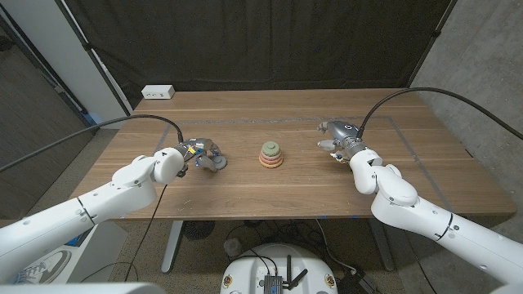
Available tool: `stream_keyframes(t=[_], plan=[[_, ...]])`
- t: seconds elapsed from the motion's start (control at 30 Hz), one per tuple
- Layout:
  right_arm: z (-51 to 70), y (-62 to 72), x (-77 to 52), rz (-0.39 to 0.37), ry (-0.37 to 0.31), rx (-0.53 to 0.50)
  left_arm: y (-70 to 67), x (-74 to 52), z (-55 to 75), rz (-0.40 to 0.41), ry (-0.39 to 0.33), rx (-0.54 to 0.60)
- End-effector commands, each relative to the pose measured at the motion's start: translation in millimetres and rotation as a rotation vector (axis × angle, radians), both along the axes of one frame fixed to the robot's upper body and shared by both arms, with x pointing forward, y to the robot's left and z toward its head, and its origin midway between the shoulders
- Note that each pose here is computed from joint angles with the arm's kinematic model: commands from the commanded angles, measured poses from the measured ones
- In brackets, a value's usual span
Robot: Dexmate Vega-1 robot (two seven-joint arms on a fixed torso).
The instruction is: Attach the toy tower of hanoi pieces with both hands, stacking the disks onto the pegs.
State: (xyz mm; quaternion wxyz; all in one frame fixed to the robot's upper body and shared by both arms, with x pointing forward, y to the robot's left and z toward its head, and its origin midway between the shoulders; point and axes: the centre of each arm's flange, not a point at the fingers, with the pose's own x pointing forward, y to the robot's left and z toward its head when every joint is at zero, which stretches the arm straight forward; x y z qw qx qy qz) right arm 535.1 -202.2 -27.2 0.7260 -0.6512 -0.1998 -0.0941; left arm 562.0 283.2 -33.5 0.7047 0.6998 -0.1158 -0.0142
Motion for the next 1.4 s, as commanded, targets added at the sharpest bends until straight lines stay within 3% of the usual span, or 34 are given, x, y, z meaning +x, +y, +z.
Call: stream_keyframes(t=[0.03,0.5,0.87,1.4], plan=[[2.2,0.0,-4.8,-0.002,-0.014,0.0,0.4,-7.1,12.5,0.0,-0.046,0.008],[2.4,0.8,-6.7,-0.005,-0.015,0.002,0.0,-12.4,30.6,0.004,-0.072,0.01],[3.0,0.7,-7.8,-0.008,-0.016,0.0,0.6,-20.6,43.4,-0.032,-0.022,-0.035],[0.1,0.3,-10.9,-0.006,-0.016,0.006,-3.2,-35.2,66.7,-0.014,-0.007,0.027]])
